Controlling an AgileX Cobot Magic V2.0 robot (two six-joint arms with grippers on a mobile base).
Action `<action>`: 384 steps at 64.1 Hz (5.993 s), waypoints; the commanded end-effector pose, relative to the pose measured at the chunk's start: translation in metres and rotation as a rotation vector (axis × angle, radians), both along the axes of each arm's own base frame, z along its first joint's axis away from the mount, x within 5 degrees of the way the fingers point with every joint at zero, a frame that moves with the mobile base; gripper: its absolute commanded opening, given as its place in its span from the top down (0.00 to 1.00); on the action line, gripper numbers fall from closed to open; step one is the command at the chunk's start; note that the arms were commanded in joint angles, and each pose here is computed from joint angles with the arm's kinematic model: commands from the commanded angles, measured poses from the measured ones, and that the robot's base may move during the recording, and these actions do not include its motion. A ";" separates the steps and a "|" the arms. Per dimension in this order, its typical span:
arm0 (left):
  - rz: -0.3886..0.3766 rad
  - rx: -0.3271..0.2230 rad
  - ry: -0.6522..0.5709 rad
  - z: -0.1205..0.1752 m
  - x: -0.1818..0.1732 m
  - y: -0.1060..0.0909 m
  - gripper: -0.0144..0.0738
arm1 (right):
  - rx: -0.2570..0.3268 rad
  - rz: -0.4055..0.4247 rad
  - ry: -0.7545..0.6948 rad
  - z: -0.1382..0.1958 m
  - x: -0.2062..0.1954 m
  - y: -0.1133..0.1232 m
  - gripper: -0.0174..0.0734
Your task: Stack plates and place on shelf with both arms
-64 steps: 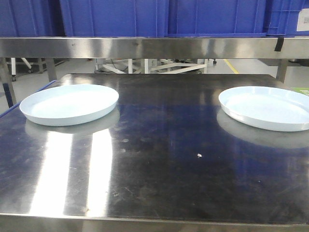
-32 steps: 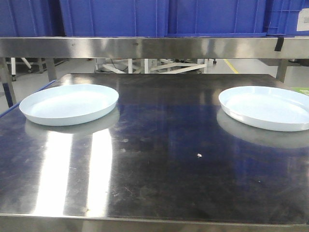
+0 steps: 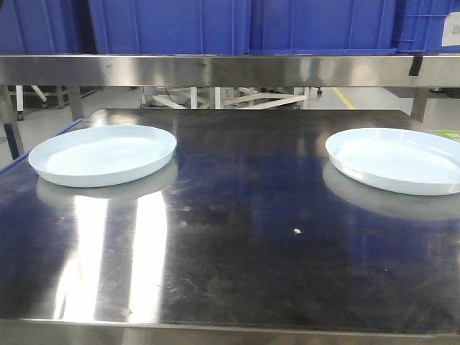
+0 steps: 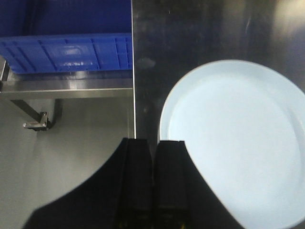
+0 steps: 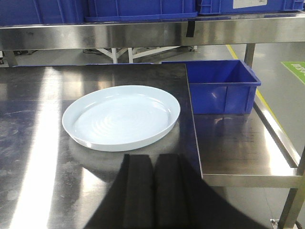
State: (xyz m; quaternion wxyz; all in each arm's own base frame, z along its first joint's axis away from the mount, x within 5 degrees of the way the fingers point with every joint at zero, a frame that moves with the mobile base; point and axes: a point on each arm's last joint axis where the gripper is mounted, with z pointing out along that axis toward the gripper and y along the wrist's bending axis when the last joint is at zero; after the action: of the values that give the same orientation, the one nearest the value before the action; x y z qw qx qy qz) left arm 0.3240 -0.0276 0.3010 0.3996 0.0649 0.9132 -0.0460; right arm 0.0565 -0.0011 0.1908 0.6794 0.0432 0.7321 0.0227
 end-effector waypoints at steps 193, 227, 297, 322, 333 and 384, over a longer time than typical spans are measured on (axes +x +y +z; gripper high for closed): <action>-0.322 -0.276 0.373 -0.029 0.083 -0.160 0.74 | -0.005 -0.012 -0.101 0.009 -0.001 -0.001 0.75; -0.317 -0.245 0.343 -0.034 0.086 -0.163 0.56 | -0.005 -0.012 -0.101 0.009 -0.001 -0.001 0.75; -0.203 -0.115 -0.370 0.037 -0.039 -0.085 0.74 | -0.005 -0.012 -0.101 0.009 -0.001 -0.001 0.75; -0.148 -0.066 -0.602 -0.002 -0.148 -0.030 0.74 | -0.005 -0.012 -0.101 0.009 -0.001 -0.001 0.75; -0.155 -0.018 -0.670 -0.013 -0.181 -0.016 0.74 | -0.005 -0.012 -0.101 0.009 -0.001 -0.001 0.75; -0.078 -0.075 -0.791 -0.028 -0.218 0.002 0.74 | -0.005 -0.012 -0.101 0.009 -0.001 -0.001 0.75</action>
State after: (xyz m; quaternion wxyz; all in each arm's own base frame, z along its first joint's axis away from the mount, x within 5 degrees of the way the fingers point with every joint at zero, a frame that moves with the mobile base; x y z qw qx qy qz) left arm 0.1032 -0.0294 0.2547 0.6769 0.1401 0.7203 -0.0569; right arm 0.0565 -0.0011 0.1908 0.6794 0.0432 0.7321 0.0227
